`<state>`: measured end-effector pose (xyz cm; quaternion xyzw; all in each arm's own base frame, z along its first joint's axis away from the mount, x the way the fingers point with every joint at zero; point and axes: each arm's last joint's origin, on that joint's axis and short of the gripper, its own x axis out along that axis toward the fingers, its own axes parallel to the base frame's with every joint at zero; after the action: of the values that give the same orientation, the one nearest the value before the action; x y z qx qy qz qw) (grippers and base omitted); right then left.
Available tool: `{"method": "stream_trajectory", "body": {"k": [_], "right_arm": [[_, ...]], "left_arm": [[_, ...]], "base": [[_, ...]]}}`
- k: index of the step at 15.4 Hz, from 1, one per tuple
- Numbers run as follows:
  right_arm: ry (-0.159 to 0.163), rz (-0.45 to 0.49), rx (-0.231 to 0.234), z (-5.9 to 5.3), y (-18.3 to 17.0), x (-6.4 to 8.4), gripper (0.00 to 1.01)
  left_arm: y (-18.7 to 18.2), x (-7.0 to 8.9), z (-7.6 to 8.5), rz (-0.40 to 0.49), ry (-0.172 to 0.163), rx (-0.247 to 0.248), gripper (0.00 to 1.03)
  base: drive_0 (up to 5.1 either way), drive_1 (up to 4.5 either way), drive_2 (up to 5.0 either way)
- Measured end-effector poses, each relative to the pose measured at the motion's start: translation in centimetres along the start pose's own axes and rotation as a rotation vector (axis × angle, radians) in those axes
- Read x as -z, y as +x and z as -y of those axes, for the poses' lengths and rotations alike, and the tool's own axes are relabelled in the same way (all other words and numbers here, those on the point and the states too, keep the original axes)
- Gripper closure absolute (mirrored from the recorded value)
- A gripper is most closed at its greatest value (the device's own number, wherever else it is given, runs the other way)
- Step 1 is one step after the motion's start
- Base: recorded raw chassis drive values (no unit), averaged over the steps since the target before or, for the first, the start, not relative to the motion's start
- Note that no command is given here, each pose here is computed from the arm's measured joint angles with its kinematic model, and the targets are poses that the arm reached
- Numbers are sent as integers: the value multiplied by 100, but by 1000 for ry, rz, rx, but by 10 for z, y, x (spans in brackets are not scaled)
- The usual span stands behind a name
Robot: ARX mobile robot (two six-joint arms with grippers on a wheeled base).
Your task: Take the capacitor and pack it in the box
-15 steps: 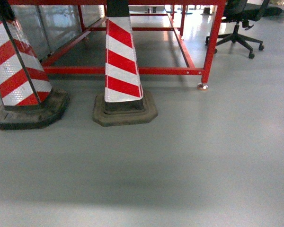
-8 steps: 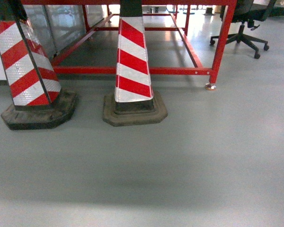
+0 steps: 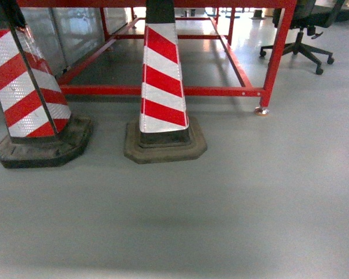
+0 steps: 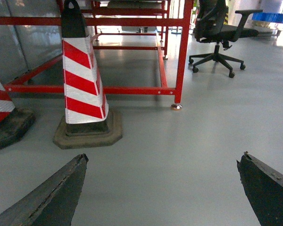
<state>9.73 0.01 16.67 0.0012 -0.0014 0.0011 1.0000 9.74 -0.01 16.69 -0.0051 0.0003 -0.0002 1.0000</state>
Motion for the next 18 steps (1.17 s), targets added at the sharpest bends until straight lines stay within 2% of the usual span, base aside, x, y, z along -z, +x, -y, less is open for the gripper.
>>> {"method": "stream_trajectory", "body": {"k": [14,18], "right_arm": [[0,-2,2,0,0,0,3],[0,-2,2,0,0,0,3]], "left_arm": [[0,0,0,-3,0,0,59],[0,0,0,-2,0,0,59]], "base": [[2,404,-399],[0,82,-82]]}}
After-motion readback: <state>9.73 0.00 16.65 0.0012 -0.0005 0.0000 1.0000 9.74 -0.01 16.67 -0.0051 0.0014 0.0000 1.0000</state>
